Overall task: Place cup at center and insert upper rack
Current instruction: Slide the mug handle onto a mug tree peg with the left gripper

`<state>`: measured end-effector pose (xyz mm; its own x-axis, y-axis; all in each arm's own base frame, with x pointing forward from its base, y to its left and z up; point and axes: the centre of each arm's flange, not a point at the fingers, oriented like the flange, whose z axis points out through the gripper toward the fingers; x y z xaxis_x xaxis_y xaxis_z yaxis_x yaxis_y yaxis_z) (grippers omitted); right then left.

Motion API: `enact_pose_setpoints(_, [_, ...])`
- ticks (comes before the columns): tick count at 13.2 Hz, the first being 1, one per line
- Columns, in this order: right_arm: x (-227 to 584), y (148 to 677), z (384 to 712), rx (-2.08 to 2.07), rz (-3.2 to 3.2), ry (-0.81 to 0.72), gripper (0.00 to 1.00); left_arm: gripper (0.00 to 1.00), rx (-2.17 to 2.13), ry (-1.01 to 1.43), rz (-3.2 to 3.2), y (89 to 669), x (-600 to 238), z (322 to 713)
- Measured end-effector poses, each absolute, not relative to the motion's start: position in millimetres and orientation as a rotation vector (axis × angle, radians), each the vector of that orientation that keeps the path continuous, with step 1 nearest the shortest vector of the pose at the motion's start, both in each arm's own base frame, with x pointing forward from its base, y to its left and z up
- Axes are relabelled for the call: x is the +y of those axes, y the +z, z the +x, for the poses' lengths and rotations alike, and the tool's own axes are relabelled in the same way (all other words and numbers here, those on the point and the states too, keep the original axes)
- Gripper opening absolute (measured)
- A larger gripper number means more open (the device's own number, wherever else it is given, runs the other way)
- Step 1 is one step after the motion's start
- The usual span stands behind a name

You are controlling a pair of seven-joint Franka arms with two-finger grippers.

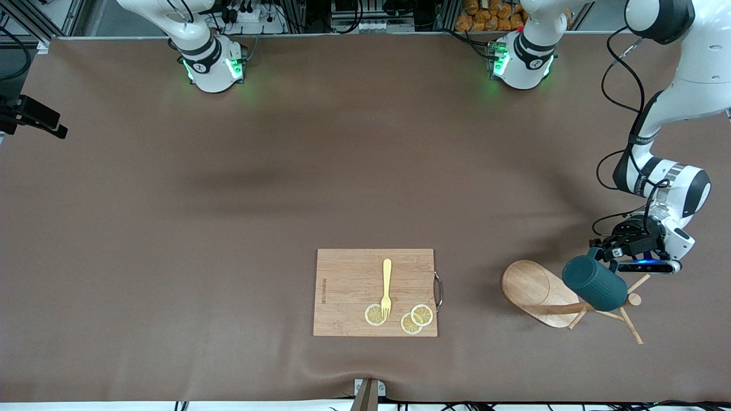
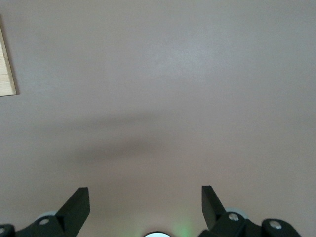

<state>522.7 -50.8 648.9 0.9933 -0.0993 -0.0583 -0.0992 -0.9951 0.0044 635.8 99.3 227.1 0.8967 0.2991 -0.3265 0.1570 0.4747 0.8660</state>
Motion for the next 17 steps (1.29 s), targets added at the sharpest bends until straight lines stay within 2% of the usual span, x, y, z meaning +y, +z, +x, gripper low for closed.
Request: enact_pose_setpoints(17, [-51, 649, 523, -0.156, 3.135, -0.092, 1.00, 0.20, 0.463, 0.090, 1.044, 199, 98, 647])
